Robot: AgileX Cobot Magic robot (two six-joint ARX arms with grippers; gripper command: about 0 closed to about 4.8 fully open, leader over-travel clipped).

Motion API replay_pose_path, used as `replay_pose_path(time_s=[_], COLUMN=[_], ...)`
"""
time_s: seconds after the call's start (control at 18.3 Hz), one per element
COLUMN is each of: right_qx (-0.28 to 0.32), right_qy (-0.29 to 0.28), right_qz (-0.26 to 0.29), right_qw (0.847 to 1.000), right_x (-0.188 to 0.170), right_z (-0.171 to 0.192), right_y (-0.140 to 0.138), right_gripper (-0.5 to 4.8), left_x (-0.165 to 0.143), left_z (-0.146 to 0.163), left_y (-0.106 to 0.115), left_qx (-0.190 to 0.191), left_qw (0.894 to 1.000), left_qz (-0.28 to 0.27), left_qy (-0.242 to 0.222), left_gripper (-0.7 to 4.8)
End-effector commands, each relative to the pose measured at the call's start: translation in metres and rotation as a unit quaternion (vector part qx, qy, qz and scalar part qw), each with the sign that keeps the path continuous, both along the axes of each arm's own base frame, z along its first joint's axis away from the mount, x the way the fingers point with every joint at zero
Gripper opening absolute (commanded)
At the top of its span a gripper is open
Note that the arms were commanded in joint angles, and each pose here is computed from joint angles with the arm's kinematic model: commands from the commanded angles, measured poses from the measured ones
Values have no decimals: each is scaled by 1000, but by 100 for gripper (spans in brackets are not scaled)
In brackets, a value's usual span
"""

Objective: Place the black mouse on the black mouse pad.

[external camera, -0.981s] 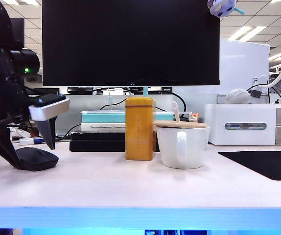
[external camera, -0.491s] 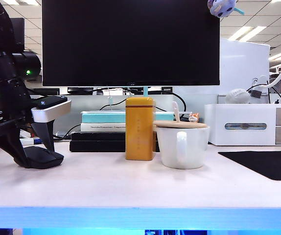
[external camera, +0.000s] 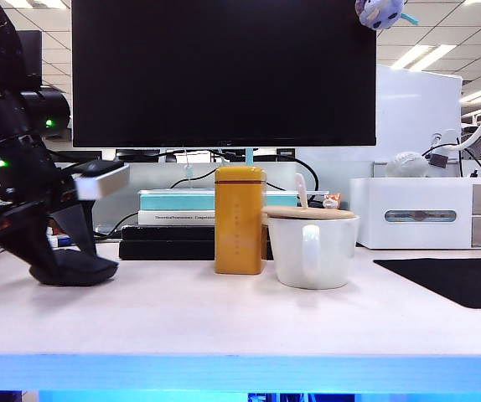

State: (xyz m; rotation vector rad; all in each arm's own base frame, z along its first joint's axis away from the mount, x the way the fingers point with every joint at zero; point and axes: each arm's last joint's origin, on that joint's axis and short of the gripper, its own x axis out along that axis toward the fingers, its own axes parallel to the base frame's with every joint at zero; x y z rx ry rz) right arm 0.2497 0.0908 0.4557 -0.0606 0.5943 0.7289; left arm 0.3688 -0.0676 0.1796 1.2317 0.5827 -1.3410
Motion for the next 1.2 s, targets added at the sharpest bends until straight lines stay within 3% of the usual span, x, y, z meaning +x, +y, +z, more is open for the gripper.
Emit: replay_pose_path(time_s=[0.05,0.22,0.6,0.82,0.98,1.2], right_qx=[6,7,6,-5,-3,-4], right_qy=[-20,-22,-25,-42,-50,-54], right_qz=[4,4,2,-22,-23,-26], right_qw=[1000,1000,1000,999,998,998], right_x=[-1,-1,-1,0,-3,-7], right_z=[5,5,6,9,13,15], right_y=[0,0,0,-1,-2,-4], right_gripper=[-5,-5,-5,-5,-5,-5], left_x=[-6,-10,-31,-43,-50,-60], left_z=[11,36,100,136,156,169], left_y=[-3,-5,-15,-41,-69,-104], left_qx=[-73,-141,-175,-239,-280,-295], left_qw=[997,989,979,957,934,914], left_qz=[20,37,70,110,137,148], left_qy=[28,15,-78,-123,-176,-237], left_gripper=[57,58,57,57,57,57])
